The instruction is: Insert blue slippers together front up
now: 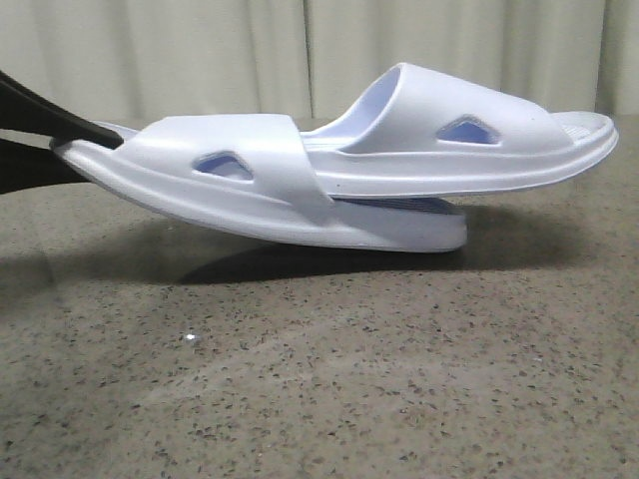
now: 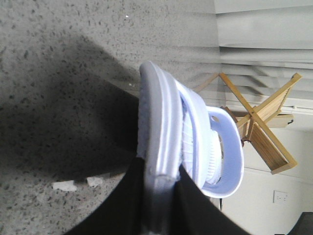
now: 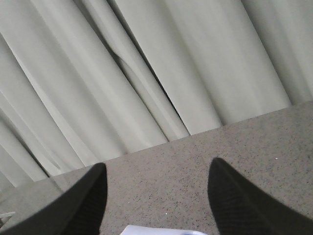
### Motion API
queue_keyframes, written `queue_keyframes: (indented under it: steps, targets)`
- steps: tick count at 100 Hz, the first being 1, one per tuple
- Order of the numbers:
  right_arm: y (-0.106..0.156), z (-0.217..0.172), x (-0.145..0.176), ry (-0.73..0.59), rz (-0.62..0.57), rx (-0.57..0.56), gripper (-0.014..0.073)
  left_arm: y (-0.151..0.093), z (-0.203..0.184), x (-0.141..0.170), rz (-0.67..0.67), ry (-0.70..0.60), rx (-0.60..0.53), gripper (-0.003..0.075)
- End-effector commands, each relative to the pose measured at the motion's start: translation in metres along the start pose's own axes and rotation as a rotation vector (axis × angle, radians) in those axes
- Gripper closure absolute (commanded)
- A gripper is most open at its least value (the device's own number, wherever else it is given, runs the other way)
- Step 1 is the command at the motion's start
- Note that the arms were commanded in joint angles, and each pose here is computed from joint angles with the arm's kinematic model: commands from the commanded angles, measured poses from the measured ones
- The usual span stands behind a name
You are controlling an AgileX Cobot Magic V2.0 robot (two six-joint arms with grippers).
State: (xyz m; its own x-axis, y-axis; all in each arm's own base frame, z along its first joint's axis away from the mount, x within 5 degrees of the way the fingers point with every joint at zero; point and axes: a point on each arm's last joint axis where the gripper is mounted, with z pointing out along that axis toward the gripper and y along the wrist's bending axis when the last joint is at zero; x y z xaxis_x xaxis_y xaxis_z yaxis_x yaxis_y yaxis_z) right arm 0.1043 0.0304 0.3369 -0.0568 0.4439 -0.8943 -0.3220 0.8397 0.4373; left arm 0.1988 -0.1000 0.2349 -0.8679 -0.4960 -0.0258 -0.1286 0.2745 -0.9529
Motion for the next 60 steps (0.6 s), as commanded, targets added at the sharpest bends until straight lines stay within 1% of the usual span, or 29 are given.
queue_keyframes:
  steps: [1,15,22,29,36,48,55,60]
  targets:
    - [0.007,0.000,-0.010,-0.023,-0.021,-0.030,0.0210,-0.015,0.001,0.000,0.015,0.023,0.099,0.0704]
    - [0.007,0.000,-0.010,-0.023,-0.021,-0.032,0.0210,-0.010,0.004,-0.004,0.033,0.004,0.068,0.0699]
    - [0.007,0.000,-0.010,-0.022,-0.021,-0.033,0.0210,-0.007,0.005,-0.006,0.043,-0.015,0.047,0.0665]
    - [0.007,0.000,-0.010,-0.022,-0.021,-0.033,0.0210,-0.007,0.005,-0.007,0.061,-0.026,0.038,0.0599]
    - [0.007,0.000,-0.010,-0.022,-0.021,-0.033,0.0210,-0.007,0.005,-0.007,0.076,-0.029,0.037,0.0509]
    - [0.007,0.000,-0.010,-0.022,-0.021,-0.033,0.0210,-0.006,0.005,-0.008,0.101,-0.036,0.033,0.0321]
    - [0.007,0.000,-0.010,-0.022,-0.021,-0.033,0.0210,-0.005,0.005,-0.009,0.103,-0.048,0.020,0.0245]
    - [0.007,0.000,-0.010,-0.022,-0.021,-0.033,0.0210,-0.004,0.004,-0.010,0.107,-0.061,0.008,0.0218]
